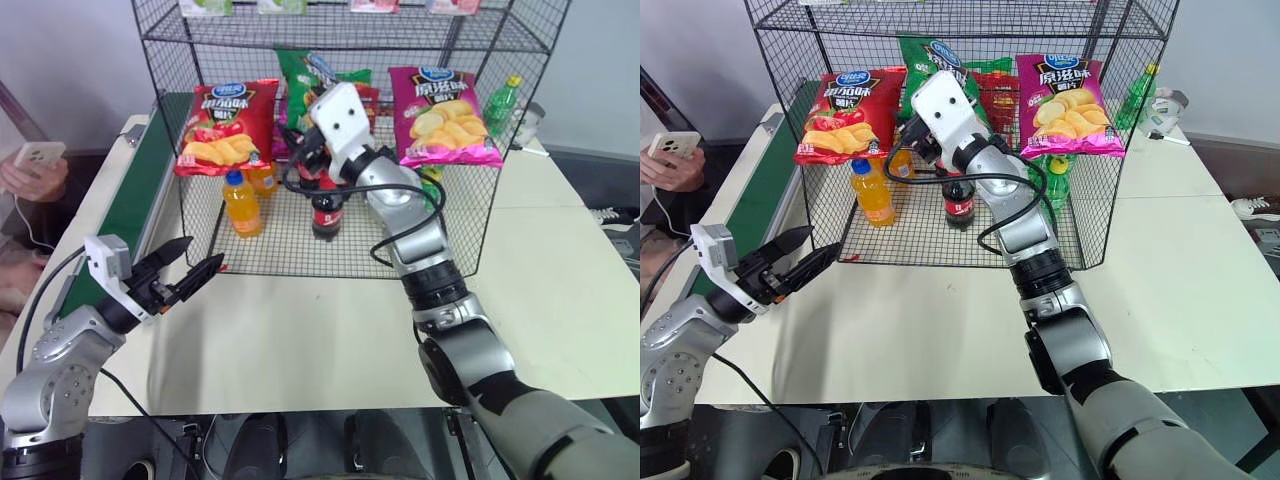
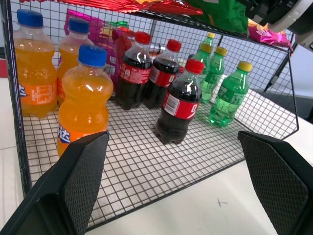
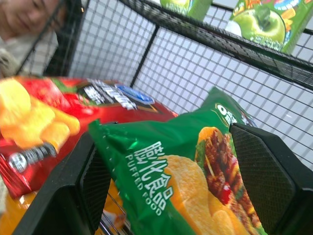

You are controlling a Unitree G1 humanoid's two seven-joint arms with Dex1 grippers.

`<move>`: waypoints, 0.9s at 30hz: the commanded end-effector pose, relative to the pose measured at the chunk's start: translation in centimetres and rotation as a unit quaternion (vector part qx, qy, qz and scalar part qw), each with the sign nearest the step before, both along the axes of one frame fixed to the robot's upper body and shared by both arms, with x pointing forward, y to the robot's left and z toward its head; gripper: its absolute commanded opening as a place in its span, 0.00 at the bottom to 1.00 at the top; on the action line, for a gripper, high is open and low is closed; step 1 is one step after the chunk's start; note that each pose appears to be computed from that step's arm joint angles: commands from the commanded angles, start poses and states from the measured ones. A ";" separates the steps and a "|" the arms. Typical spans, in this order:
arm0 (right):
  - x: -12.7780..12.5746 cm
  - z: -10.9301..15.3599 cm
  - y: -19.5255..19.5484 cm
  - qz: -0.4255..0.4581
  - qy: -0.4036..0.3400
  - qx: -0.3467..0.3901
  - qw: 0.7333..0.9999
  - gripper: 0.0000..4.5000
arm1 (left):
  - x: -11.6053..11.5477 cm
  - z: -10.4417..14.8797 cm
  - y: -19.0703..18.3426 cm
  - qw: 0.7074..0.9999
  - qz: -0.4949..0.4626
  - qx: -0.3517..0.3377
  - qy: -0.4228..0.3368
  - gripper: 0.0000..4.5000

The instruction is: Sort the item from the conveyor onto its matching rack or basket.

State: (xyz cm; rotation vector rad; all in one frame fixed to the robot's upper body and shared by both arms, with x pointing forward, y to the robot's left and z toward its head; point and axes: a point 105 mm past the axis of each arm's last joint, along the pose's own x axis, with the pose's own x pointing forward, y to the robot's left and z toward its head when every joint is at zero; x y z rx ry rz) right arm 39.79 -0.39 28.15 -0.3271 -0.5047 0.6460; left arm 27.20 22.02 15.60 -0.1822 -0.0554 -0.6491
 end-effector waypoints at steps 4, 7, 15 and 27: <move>-5.1 1.1 -0.8 0.139 -0.002 0.035 0.990 0.84 | -0.8 0.6 0.1 1.000 0.003 0.017 -0.016 1.00; -8.1 2.3 -1.7 0.213 0.005 0.075 0.974 0.84 | -0.9 0.6 0.4 1.000 0.011 0.022 -0.016 1.00; -11.5 -1.1 -7.6 0.256 0.084 0.036 0.962 0.84 | -1.2 1.1 2.3 0.996 0.043 0.075 -0.011 1.00; -14.4 -9.1 -20.2 0.180 0.260 -0.057 0.947 0.84 | -2.6 1.2 7.0 0.980 0.079 0.178 0.028 1.00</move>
